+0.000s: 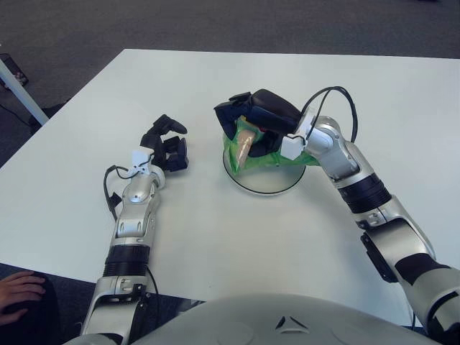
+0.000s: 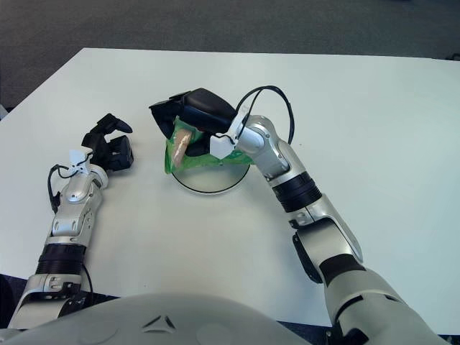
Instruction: Put the snack into the plate.
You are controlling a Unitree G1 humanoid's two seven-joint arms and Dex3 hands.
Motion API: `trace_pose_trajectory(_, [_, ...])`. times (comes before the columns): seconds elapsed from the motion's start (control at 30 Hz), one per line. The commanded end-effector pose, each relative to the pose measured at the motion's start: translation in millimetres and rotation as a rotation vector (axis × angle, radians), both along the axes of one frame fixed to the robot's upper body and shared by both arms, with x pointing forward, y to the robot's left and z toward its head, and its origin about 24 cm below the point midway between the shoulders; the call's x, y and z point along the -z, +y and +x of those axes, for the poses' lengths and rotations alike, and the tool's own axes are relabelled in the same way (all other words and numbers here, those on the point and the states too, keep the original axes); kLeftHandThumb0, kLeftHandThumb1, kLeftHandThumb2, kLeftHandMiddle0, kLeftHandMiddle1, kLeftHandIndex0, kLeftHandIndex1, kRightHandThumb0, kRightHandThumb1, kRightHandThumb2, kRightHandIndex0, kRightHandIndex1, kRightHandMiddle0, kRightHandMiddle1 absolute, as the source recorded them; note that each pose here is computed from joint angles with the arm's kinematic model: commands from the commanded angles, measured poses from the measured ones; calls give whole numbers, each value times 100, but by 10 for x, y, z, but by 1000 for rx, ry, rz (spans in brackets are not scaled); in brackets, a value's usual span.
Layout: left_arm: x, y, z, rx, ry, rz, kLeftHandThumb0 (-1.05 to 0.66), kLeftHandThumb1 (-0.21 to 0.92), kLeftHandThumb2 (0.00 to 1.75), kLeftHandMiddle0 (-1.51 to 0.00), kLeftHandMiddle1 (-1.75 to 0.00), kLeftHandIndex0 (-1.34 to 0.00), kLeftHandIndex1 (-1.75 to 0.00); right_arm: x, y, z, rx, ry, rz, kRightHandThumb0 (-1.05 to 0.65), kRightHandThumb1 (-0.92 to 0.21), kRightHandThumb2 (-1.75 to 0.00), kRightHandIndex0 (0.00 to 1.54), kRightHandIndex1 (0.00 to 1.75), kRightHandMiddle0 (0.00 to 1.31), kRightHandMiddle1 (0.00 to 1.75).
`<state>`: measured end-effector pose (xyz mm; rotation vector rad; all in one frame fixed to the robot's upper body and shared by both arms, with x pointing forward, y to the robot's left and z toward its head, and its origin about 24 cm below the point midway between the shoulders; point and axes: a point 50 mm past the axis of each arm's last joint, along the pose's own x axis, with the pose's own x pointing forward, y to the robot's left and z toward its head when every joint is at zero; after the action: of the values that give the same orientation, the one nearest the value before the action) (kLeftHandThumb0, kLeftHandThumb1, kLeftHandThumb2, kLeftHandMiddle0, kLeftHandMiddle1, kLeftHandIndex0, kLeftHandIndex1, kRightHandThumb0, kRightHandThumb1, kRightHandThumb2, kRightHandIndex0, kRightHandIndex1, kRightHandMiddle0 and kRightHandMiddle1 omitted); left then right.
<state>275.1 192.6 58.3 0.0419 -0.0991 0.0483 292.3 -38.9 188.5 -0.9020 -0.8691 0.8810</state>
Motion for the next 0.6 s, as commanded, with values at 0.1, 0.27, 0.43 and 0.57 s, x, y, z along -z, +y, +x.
trace_pose_trajectory(0.1, [421,-88,-206,-28,160,-63,-12,16,150,-87,-175,-53,-173,25,-39,19,-5,91,-70,0,2,-166,88,164,66,175])
trace_pose_trajectory(0.27, [425,-95,-207,-29,173,-65,-3,10,156,-83,-175,-54,-170,8,-46,16,-26,121,-168,0,-13,-146,74,172,63,157])
trace_pose_trajectory(0.43, [422,-96,-209,-14,161,-56,-1,9,156,-82,-175,-55,-167,-62,-44,-20,-54,100,-225,0,-33,-123,58,174,53,152])
trace_pose_trajectory(0.57, [425,-92,-213,-3,151,-43,-1,13,153,-69,-175,-59,-172,-50,-106,21,-72,125,-250,-21,-48,-99,25,161,37,157])
